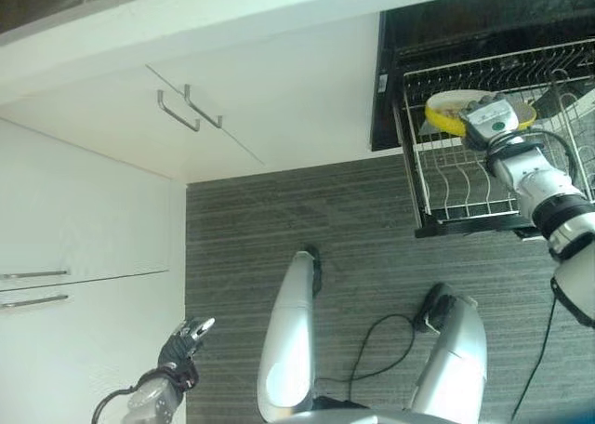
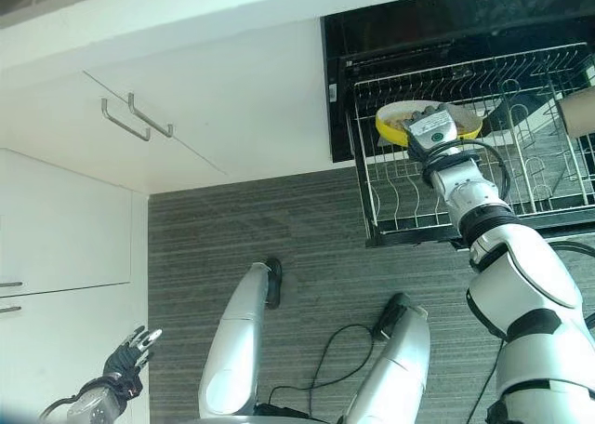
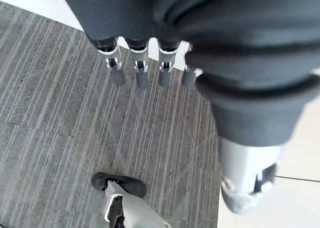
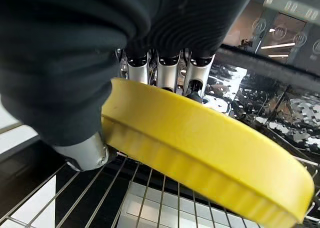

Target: Place the dishes in the dishwasher.

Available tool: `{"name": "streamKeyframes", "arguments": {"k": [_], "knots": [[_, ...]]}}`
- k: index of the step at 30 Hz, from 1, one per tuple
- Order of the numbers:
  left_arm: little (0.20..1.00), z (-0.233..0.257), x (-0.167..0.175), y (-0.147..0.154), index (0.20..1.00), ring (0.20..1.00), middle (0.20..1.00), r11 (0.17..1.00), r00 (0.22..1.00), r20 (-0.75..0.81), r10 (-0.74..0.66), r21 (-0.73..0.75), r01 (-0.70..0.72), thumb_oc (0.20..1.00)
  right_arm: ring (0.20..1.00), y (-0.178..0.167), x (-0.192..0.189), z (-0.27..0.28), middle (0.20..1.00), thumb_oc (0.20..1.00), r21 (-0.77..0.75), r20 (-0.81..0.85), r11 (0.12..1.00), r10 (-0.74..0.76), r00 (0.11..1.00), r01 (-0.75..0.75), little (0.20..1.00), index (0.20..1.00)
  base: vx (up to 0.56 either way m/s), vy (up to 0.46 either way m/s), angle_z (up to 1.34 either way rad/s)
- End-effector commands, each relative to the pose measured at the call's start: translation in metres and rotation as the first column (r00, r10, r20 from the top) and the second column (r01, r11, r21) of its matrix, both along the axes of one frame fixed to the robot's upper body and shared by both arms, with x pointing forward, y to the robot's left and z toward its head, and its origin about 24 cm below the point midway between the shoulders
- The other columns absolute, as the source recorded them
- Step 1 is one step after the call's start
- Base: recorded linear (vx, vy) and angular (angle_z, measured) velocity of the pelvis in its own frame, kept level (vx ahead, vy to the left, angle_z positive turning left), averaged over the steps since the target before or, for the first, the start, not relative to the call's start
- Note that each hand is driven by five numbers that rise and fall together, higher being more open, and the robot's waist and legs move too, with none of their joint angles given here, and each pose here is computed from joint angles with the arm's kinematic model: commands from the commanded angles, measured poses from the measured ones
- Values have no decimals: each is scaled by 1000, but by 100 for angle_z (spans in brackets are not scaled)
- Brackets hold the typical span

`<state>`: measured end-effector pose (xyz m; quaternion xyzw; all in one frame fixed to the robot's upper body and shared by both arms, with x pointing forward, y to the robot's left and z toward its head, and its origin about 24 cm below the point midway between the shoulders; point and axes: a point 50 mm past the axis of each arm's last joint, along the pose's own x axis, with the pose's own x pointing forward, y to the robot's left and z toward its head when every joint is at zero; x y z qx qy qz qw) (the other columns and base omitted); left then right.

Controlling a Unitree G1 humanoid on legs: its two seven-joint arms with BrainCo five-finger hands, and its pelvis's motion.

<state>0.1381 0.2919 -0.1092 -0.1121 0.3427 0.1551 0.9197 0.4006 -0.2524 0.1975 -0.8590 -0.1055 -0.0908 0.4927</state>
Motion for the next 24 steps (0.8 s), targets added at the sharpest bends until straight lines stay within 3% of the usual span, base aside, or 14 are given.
{"name": "streamKeyframes", "arguments": {"k": [1, 17, 24], "knots": [[1000, 12, -8, 30, 1000, 1000, 1000, 997, 1000, 0, 13, 78, -13, 1000, 200, -5, 4, 7, 200, 200, 46, -37, 996, -74, 997, 76, 200, 200, -43, 27, -2], [1000, 18, 5, 24, 1000, 1000, 1000, 999, 998, 58, -8, 51, 5, 1000, 200, -8, 6, -19, 200, 200, 239, -257, 931, -213, 943, 276, 200, 200, -5, 1, 0], [1000, 24, 10, 27, 1000, 1000, 1000, 999, 998, 71, -3, 47, -1, 1000, 200, -24, -1, -38, 200, 200, 393, -453, 803, -256, 854, 449, 200, 200, -5, -3, 0]]}}
